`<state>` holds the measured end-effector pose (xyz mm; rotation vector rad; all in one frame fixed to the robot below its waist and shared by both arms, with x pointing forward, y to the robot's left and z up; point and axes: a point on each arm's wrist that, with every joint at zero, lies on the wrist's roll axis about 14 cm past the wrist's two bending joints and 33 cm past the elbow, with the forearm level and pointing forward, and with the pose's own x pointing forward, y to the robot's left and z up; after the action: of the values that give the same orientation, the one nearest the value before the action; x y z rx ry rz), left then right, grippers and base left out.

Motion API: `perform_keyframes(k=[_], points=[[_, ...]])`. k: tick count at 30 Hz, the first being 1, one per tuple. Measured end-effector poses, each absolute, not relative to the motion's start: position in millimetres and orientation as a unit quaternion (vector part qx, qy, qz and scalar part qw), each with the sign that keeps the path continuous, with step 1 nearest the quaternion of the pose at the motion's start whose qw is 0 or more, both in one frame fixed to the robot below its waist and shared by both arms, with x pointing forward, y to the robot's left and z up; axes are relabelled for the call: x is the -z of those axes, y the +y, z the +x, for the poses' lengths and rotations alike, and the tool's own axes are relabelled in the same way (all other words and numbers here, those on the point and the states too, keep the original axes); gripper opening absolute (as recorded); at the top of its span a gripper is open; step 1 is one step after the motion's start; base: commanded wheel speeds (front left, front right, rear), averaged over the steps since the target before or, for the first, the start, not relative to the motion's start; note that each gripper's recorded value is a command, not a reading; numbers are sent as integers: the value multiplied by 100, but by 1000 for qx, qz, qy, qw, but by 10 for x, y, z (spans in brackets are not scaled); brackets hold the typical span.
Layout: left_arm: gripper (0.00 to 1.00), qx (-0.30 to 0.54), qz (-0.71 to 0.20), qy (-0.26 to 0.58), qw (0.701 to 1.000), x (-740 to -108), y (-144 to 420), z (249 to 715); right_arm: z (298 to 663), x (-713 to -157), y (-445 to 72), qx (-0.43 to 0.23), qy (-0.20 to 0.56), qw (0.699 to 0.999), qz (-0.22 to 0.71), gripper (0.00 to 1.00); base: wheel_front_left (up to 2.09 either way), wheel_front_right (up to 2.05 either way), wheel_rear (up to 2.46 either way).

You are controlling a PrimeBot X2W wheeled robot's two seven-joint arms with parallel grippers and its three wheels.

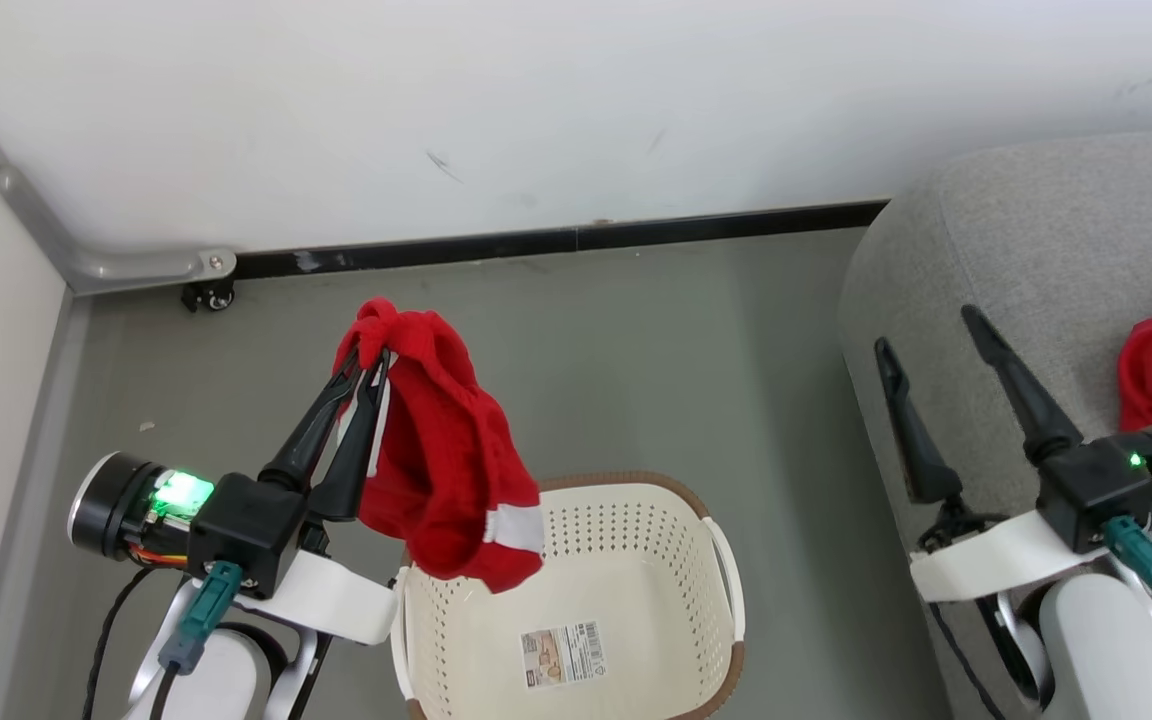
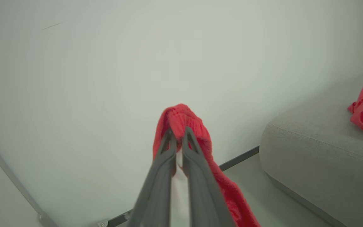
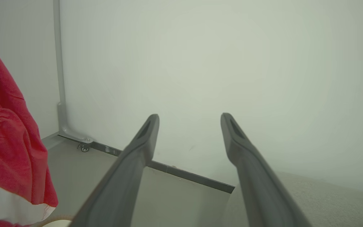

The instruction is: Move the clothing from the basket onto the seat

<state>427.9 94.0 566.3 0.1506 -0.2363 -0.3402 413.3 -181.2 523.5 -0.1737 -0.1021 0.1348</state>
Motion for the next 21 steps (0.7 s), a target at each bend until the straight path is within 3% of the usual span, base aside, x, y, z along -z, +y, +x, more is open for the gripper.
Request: perform_keyframes(k=[21], points=[[0, 220, 77, -169, 958, -6276, 719, 4164, 3713, -4928, -1308, -185, 7, 975, -125, 100, 0, 0, 0]])
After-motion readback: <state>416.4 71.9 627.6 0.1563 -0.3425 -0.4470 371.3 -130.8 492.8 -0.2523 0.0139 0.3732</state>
